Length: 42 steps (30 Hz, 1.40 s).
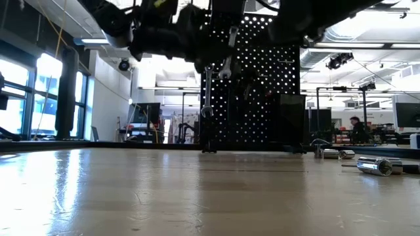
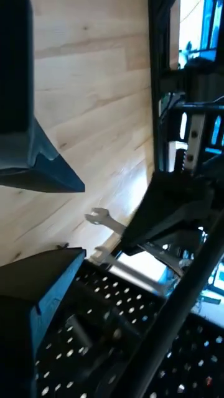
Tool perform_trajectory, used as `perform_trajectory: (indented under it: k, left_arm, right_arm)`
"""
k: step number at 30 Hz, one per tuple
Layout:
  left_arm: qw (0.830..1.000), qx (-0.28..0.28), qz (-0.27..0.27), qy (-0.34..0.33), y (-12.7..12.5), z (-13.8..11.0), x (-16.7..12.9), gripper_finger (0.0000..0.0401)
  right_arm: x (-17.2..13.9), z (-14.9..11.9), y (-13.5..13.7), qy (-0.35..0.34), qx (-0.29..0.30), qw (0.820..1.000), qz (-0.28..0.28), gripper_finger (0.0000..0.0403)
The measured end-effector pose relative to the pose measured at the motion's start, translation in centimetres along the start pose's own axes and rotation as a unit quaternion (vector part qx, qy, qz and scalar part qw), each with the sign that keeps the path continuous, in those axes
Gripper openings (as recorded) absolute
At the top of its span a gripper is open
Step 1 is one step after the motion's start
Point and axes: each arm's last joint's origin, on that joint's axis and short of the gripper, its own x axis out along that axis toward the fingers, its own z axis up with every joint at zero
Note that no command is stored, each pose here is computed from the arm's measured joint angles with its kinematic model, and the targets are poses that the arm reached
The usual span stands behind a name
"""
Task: Hang tools onto peg board
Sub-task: Hang the silver wrench on the peg board
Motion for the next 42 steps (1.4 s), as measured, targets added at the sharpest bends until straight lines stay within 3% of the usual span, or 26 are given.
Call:
perform_trajectory:
  k: [4,11,32,42]
  left_arm:
    - [0.998,-0.029,0.053,-0.002,1.6,-0.9,-0.9,0.0001]
    - [0.994,-0.052,0.089,-0.032,3.2,-1.8,-2.3,0.0001]
    - [0.995,-0.046,0.082,-0.037,3.8,-1.0,-2.1,0.0001]
    - [0.992,-0.084,0.09,-0.023,5.2,-3.7,-1.0,0.0001]
  right_arm:
    - [-1.4,-0.1,-0.3,0.01,-0.006,1.0,-0.003,0.0152]
    - [-2.6,-0.2,-0.2,0.01,-0.02,1.0,-0.014,0.0154]
    - [-2.2,-0.2,-0.5,0.01,-0.017,1.0,-0.024,0.0154]
    - [-2.2,-0.2,-0.4,0.011,-0.021,1.0,-0.021,0.0154]
